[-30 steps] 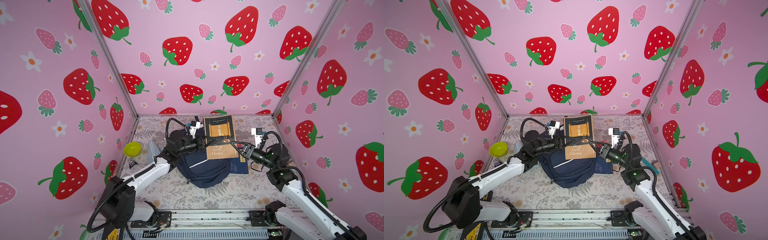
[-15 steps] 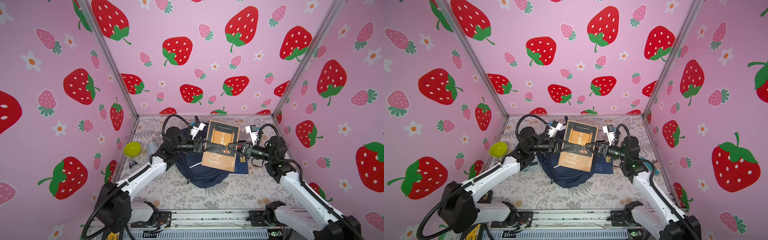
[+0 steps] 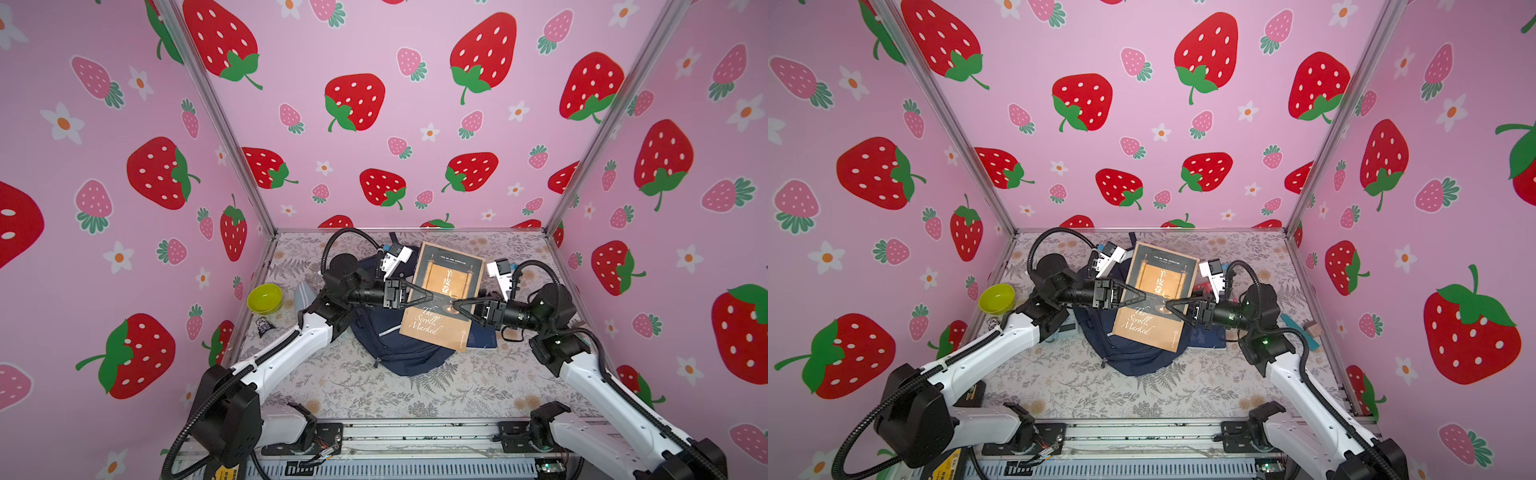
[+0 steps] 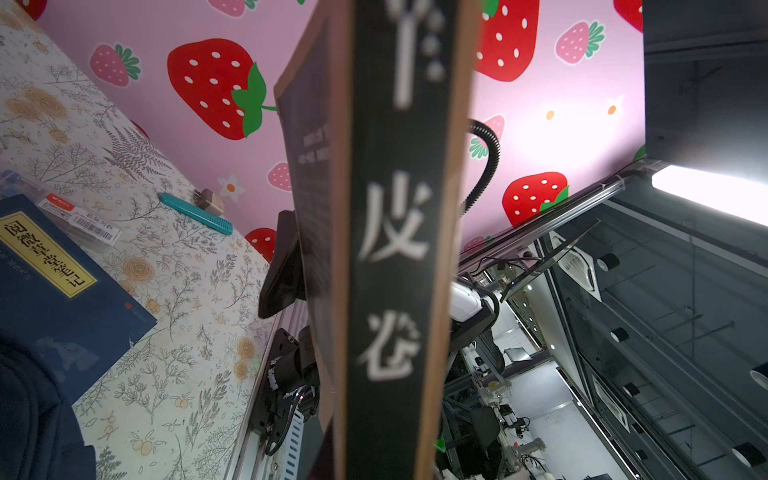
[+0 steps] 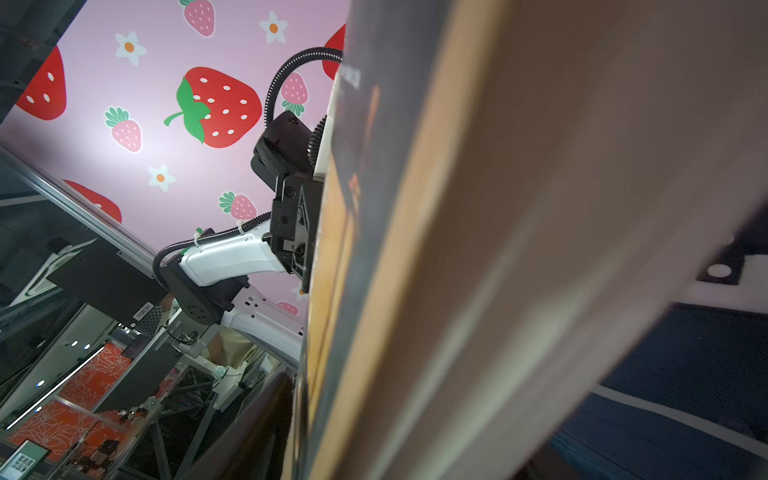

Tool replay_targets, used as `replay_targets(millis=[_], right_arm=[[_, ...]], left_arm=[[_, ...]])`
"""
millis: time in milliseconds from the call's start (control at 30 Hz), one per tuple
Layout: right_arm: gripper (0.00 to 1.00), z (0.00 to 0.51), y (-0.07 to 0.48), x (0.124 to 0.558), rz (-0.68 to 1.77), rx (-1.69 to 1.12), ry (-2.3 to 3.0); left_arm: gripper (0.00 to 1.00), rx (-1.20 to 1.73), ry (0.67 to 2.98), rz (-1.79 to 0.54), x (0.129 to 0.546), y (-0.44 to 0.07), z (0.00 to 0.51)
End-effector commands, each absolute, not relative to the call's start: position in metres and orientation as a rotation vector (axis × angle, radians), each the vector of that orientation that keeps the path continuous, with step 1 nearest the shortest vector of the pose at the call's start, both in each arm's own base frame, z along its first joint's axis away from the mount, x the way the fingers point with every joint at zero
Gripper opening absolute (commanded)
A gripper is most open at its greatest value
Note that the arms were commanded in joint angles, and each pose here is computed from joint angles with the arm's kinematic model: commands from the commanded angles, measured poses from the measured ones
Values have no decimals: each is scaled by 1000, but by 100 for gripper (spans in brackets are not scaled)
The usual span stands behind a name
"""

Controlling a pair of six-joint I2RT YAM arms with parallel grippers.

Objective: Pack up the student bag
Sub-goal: 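Lift the brown book above the backpack opening with the right gripper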

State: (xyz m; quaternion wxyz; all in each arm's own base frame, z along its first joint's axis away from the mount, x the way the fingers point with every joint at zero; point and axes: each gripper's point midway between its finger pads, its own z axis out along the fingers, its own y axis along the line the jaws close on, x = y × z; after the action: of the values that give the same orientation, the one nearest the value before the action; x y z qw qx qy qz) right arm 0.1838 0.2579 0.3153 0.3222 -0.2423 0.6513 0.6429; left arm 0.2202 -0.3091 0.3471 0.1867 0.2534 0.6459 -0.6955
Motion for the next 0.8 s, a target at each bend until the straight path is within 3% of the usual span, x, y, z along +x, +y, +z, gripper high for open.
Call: replay_targets(millis=[0, 233, 300, 400, 467, 633, 667, 733, 767], right_arm=[[57, 324, 260, 181, 1709, -634, 1643], [22, 337, 258, 176, 1712, -653, 1567], [22, 346, 255, 169, 1707, -669, 1528], [33, 347, 255, 172, 1704, -651, 1529], [32, 347, 256, 173, 1709, -648, 1530], [6, 344, 254, 186, 1647, -592, 1538], [2, 343, 253, 189, 1630, -570, 1549], [0, 336, 250, 201, 1575, -501, 1591], [0, 330, 248, 210, 1538, -452, 1623]], left_arm=[[0, 841, 1651, -1943, 207, -305, 383], [0, 832, 1684, -1928, 209, -306, 374], [0, 831, 1687, -1926, 210, -306, 372], [0, 823, 1705, -1927, 214, -309, 366], [0, 817, 1718, -1931, 216, -310, 363], [0, 755, 1817, -1867, 230, -312, 340], [4, 723, 1864, -1832, 236, -312, 333], [35, 623, 2005, -1648, 256, -306, 308], [42, 564, 2085, -1515, 268, -300, 292]])
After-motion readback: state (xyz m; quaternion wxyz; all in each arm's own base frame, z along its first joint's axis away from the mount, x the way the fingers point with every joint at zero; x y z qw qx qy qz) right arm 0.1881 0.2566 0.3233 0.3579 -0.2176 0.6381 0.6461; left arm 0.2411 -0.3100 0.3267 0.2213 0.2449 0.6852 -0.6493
